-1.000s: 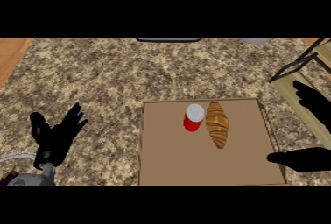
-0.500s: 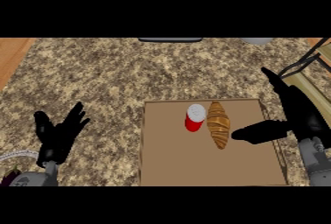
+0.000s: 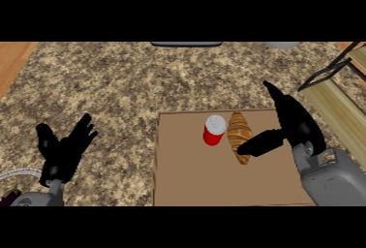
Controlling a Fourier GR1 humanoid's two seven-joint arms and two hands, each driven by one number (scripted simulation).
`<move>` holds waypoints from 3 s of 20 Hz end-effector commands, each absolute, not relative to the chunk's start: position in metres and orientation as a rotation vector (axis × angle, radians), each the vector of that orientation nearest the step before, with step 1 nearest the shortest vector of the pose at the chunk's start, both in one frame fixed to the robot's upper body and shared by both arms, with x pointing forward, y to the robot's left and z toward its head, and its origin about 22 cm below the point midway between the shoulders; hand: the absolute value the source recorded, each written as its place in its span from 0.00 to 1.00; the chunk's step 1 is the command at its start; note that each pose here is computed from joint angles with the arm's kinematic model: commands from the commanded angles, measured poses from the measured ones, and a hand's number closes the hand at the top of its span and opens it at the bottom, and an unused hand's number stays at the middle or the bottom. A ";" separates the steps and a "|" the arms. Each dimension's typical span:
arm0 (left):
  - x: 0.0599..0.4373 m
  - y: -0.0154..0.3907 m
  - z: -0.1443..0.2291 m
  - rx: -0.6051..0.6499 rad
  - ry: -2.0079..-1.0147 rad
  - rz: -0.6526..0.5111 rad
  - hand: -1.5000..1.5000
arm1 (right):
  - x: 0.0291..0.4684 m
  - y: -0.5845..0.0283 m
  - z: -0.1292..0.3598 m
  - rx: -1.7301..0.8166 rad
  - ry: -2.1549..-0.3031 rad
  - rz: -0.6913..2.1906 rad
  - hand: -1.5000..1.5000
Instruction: Pick the croissant from the tray and place it in the tiered shelf
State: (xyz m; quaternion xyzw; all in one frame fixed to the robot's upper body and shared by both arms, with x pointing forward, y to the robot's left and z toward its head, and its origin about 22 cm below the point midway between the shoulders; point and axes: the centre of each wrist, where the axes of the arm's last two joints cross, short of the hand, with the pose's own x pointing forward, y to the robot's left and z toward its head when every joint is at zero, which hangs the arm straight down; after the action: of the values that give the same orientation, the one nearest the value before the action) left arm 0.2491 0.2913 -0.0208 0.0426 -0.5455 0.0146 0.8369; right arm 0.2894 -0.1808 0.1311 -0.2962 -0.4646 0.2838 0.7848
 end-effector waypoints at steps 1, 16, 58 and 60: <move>0.243 0.309 -0.031 0.084 -1.104 0.057 0.50 | 0.286 -0.176 0.132 -0.696 -0.870 0.585 0.00; 0.254 0.286 -0.020 0.092 -1.107 0.033 0.50 | 0.299 -0.127 0.083 -0.775 -0.816 0.598 0.00; 0.250 0.301 -0.027 0.098 -1.116 0.049 0.50 | 0.343 -0.143 0.050 -0.873 -0.925 0.467 1.00; 0.247 0.290 -0.030 0.093 -1.117 0.048 0.50 | 0.348 -0.165 0.043 -0.945 -0.808 0.254 1.00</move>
State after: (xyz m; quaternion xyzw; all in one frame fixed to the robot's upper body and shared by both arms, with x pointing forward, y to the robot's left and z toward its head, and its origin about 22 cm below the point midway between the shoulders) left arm 0.2513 0.2947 -0.0214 0.0460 -0.5446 0.0208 0.8372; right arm 0.3369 -0.1397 0.0400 -0.3954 -0.4297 0.2454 0.7738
